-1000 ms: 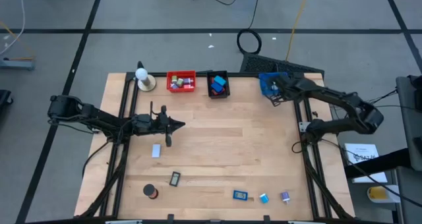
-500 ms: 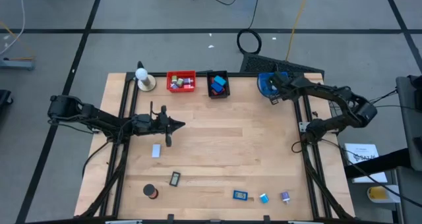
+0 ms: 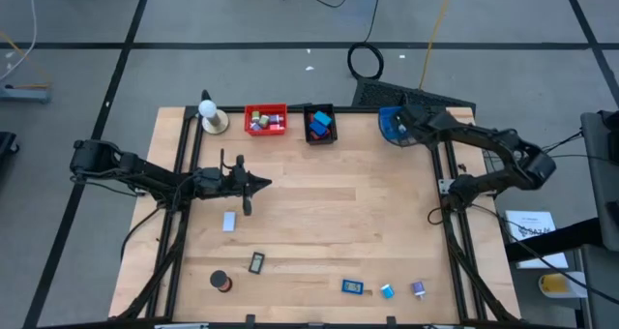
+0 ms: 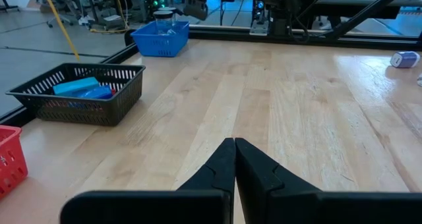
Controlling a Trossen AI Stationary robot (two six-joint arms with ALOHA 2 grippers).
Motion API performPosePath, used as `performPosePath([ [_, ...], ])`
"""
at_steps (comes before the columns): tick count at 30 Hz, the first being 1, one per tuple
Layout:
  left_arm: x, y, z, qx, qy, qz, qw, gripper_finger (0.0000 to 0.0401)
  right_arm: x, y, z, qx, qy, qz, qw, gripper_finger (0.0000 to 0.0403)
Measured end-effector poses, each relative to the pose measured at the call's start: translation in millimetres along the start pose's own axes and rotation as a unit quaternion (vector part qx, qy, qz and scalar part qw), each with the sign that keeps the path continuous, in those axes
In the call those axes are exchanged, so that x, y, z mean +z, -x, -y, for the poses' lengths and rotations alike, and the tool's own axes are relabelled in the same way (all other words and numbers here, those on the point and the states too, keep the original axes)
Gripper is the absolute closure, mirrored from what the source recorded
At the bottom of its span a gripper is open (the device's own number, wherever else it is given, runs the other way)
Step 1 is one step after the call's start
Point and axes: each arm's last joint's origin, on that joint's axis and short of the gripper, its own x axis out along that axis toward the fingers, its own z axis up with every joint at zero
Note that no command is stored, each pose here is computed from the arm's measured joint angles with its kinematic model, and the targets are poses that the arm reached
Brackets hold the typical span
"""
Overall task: Pick & Place Office items
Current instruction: Adjust the orange hourglass in the red bin, then put the white digital timer into the black bin
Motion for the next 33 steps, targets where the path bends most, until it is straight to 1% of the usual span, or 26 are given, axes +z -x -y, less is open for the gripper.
performPosePath([
  [3,0,0,0,0.0,0.0,0.0,1.0,0.0397,3,3,1,0.0,-0.003,0.021,1.0,0.0399],
  [9,0,0,0,0.0,0.0,0.0,1.0,0.0384,12,6,1,0.014,-0.018,0.06,0.998,0.0399],
  [14,0,0,0,0.0,0.0,0.0,1.0,0.0397,19,4,4,0.017,-0.034,0.084,0.996,0.0399],
  [18,0,0,0,0.0,0.0,0.0,1.0,0.0386,22,3,6,0.015,-0.03,0.092,0.995,0.0399],
  [21,0,0,0,0.0,0.0,0.0,1.0,0.0386,23,4,6,0.015,-0.02,0.097,0.995,0.0399],
  [25,0,0,0,0.0,0.0,0.0,1.0,0.0397,21,20,12,0.022,-0.012,0.126,0.992,0.0399],
  [28,0,0,0,0.0,0.001,0.0,1.0,0.0388,18,42,21,0.043,-0.022,0.167,0.985,0.0399],
  [30,0,0,0,-0.005,0.002,0.0,1.0,0.038,13,59,26,0.069,-0.026,0.193,0.978,0.0399],
  [32,0,0,1,-0.014,0.002,0.0,1.0,0.0377,7,74,27,0.126,-0.034,0.219,0.967,0.0399],
  [33,0,0,1,-0.019,0.002,0.0,1.0,0.0377,4,81,24,0.161,-0.035,0.234,0.958,0.0399],
])
